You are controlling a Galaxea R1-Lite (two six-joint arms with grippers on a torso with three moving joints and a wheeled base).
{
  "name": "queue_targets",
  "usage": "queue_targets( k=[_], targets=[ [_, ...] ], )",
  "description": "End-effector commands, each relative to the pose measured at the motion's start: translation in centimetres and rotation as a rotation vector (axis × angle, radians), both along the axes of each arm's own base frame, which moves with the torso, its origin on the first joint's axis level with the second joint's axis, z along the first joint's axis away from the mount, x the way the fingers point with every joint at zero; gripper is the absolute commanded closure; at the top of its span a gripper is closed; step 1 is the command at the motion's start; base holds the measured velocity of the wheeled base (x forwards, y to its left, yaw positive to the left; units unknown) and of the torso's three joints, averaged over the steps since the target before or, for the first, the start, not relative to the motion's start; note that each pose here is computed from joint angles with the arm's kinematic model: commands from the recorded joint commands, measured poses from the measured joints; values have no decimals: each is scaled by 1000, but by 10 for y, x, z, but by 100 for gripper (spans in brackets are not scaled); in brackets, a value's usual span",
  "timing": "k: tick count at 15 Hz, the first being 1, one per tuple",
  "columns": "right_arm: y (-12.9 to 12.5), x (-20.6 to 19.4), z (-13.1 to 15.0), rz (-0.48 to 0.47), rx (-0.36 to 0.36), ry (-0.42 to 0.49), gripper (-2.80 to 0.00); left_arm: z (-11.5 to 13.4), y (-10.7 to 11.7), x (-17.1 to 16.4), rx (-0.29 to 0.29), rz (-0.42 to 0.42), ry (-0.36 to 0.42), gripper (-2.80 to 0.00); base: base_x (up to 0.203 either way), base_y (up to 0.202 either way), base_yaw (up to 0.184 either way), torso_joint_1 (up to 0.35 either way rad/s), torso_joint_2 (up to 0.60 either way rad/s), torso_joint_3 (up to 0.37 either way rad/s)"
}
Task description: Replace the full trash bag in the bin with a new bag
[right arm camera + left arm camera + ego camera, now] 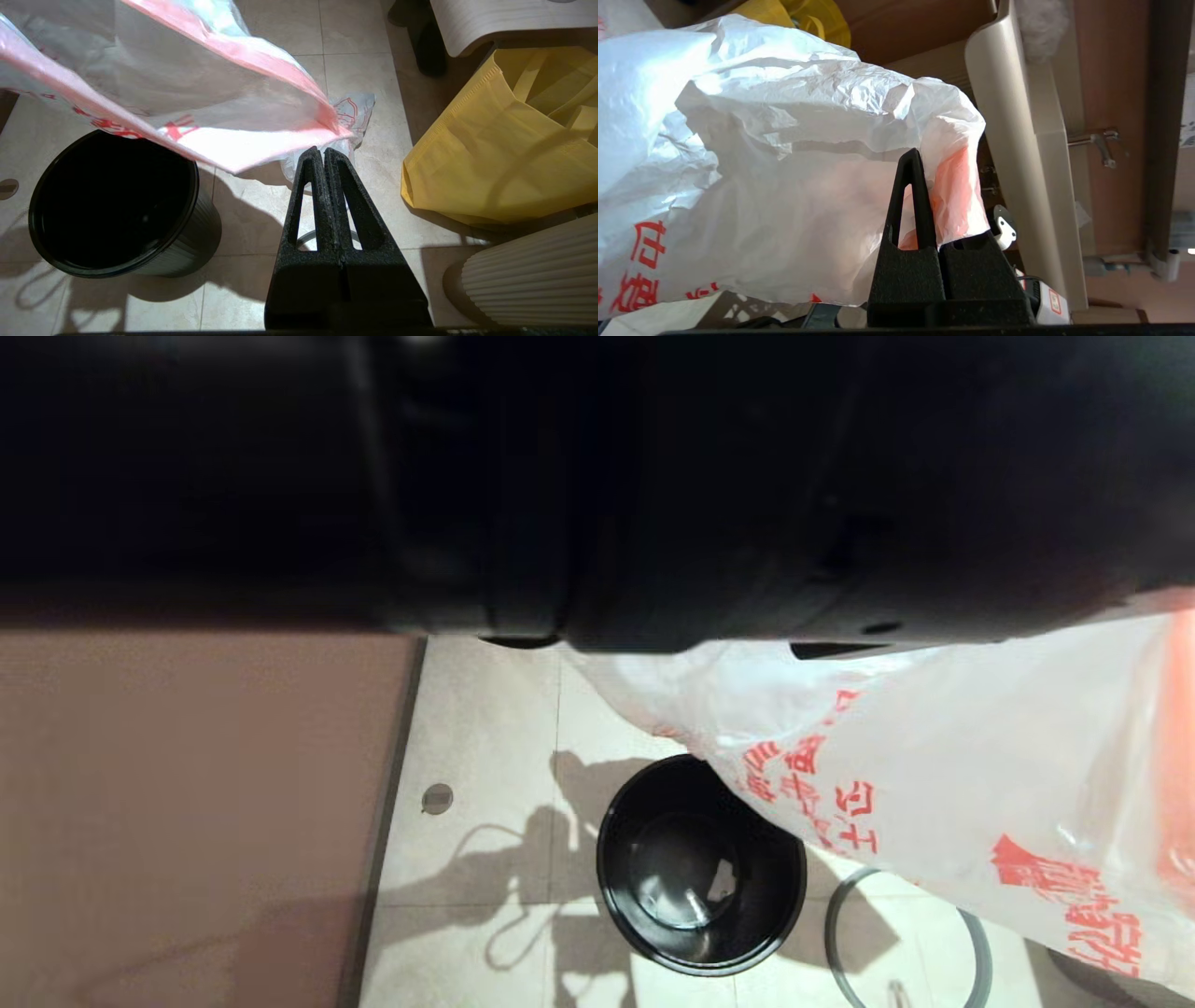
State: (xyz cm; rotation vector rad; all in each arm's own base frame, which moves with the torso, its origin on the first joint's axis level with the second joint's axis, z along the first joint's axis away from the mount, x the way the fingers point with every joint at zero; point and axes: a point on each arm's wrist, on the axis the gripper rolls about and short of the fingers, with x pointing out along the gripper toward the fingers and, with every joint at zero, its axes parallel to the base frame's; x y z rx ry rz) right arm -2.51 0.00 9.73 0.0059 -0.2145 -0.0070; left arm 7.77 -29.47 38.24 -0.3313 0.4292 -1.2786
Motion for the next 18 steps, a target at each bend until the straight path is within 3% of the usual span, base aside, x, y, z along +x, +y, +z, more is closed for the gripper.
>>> queue_targets(
  k=[1,5,8,12,18],
  targets=[
    [0,0,0,0,0,0,0,-8,-11,8,7,-12,21,0,0,0,0,0,0,0],
    [0,0,0,0,0,0,0,-8,-14,15,-47,-44,117,0,0,0,0,0,0,0],
    [0,0,0,0,0,0,0,-17,-14,31,-45,2,239,0,0,0,0,0,0,0],
    [0,0,0,0,0,0,0,-42,-1,79,-41,63,407,0,0,0,0,0,0,0],
    [0,0,0,0,0,0,0,-41,10,67,-54,33,415,0,0,0,0,0,0,0]
  ],
)
